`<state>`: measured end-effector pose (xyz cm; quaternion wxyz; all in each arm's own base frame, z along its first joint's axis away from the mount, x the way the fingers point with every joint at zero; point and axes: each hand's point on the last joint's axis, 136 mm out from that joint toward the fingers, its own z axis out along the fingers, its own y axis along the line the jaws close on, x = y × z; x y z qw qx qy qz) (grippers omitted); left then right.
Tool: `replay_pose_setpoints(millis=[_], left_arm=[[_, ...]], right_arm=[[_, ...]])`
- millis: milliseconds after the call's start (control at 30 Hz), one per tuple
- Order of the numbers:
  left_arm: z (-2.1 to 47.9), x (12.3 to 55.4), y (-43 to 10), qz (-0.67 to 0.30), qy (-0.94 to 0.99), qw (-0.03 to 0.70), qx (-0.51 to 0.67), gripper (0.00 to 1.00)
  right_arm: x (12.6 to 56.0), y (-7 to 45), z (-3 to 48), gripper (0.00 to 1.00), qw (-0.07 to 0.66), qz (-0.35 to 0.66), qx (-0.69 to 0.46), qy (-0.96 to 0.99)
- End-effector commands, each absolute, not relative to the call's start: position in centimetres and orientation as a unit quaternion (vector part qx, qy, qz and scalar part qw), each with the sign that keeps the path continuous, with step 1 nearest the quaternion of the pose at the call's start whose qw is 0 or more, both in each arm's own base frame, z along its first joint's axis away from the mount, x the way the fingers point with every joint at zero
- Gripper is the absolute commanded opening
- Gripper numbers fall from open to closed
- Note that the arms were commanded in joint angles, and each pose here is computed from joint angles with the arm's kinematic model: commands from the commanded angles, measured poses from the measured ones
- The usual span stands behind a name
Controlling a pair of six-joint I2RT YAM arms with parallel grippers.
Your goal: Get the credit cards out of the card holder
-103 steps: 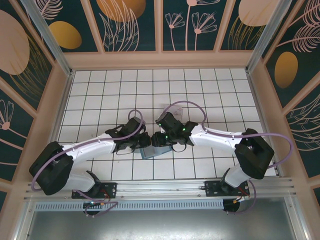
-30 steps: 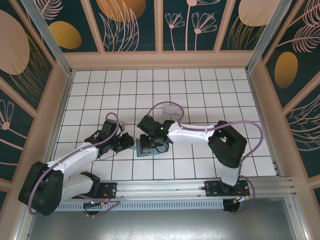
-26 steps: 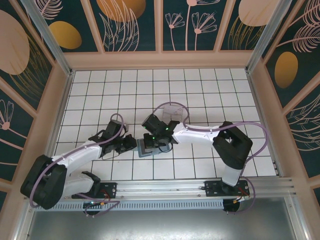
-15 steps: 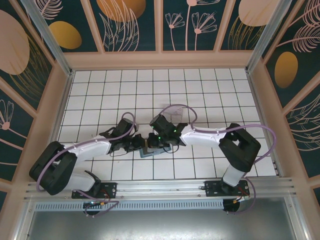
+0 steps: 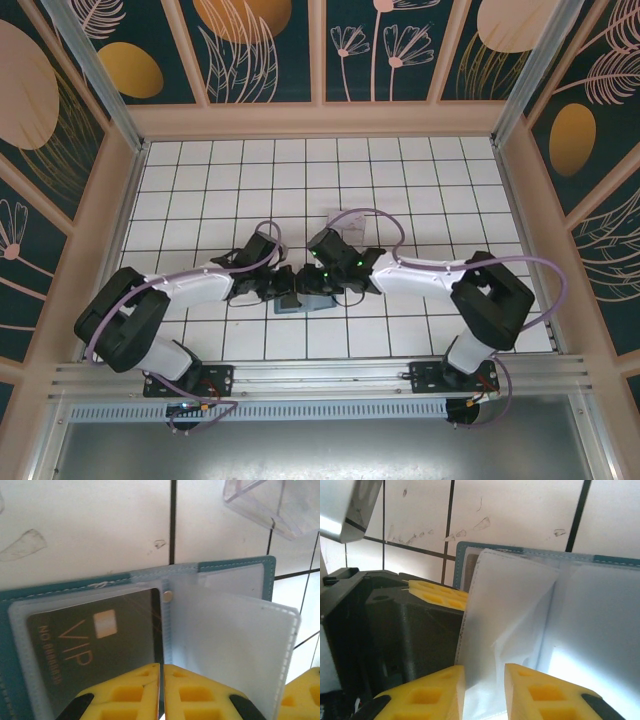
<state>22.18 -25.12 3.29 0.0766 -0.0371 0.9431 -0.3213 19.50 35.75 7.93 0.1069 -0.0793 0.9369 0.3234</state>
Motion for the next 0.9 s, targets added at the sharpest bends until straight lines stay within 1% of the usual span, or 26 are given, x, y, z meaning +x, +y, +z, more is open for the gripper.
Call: replay_pose_setpoints(millis=[0,200,400,867], left_arm=[[4.4,22.7,-26.6,-0.338,0.938,0.079,-0.02,0.12],[4.3,22.8,-27.3,-0.336,0.939,0.074,-0.01,0.12],[3.9,22.5,-28.6,-0.334,0.941,0.064,0.005,0.12],[1.8,21.5,-31.0,-0.32,0.947,0.036,0.025,0.12]], right_arm=[[20.2,34.1,9.5,0.35,0.136,0.319,-0.062,0.936],[21.3,30.8,10.4,0.39,0.165,0.307,-0.024,0.937],[21.9,28.6,11.1,0.41,0.186,0.303,0.0,0.935],[21.9,27.1,11.1,0.42,0.195,0.303,0.013,0.933]])
